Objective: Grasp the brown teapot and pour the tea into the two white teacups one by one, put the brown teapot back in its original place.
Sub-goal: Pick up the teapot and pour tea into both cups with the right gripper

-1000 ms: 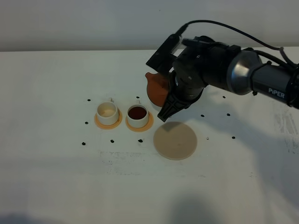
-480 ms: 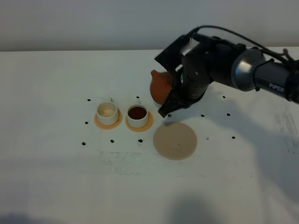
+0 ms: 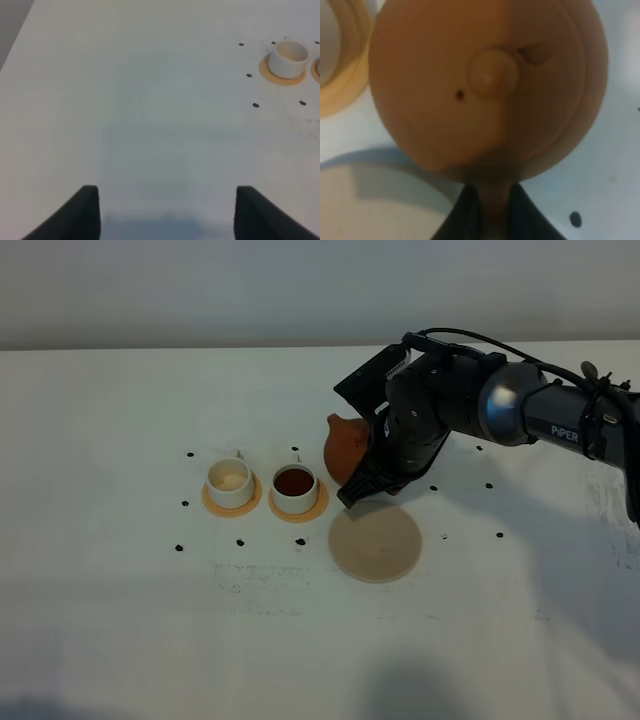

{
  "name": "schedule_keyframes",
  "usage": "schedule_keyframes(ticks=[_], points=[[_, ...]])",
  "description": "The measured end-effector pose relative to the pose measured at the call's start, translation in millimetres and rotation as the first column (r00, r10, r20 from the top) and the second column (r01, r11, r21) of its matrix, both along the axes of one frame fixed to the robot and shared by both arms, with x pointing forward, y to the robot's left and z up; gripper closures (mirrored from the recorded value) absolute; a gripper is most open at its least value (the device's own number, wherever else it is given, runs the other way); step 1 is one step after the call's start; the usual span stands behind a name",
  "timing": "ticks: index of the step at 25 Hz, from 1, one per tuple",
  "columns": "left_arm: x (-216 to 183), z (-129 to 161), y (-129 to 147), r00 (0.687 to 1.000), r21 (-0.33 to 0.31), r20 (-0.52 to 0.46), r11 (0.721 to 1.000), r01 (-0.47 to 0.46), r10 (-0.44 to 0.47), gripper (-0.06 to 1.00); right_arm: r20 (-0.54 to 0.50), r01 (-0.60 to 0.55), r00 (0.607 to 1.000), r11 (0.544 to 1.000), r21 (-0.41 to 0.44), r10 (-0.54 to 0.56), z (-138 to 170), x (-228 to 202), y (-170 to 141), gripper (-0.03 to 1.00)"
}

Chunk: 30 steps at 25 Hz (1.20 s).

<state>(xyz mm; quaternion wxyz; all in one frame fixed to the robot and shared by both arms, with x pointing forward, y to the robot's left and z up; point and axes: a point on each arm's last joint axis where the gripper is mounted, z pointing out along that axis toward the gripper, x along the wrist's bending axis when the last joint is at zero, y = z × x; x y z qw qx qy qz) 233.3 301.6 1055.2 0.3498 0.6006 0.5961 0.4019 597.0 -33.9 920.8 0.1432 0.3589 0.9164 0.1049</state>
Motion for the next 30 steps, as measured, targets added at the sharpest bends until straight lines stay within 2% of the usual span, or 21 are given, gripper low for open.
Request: schedule_keyframes(ticks=[6,12,16,20,25,30], points=[[0,0,0,1.0,0.0,0.0,1.0,0.0,0.0,0.36,0.041,-0.023,0.999,0.999,-0.028,0.024,16,-1,-3,0.88],[0,0,0,1.0,0.0,0.0,1.0,0.0,0.0,0.36,0.149,-0.093,0.983,0.991,-0.097,0.107,56,-4,7,0.88],[0,0,0,1.0,0.0,0.0,1.0,0.0,0.0,0.36,0.232,-0.166,0.953,0.977,-0.136,0.194,83,-6,26,0.88],[0,0,0,1.0,0.0,0.0,1.0,0.0,0.0,0.36,0.312,-0.243,0.904,0.953,-0.183,0.29,103,-15,45,0.88],[0,0,0,1.0,0.0,0.0,1.0,0.0,0.0,0.36,0.348,-0.314,0.847,0.907,-0.28,0.401,102,-25,63,0.88],[0,0,0,1.0,0.0,0.0,1.0,0.0,0.0,0.36,0.34,-0.338,0.814,0.86,-0.382,0.471,83,-22,70,0.88]])
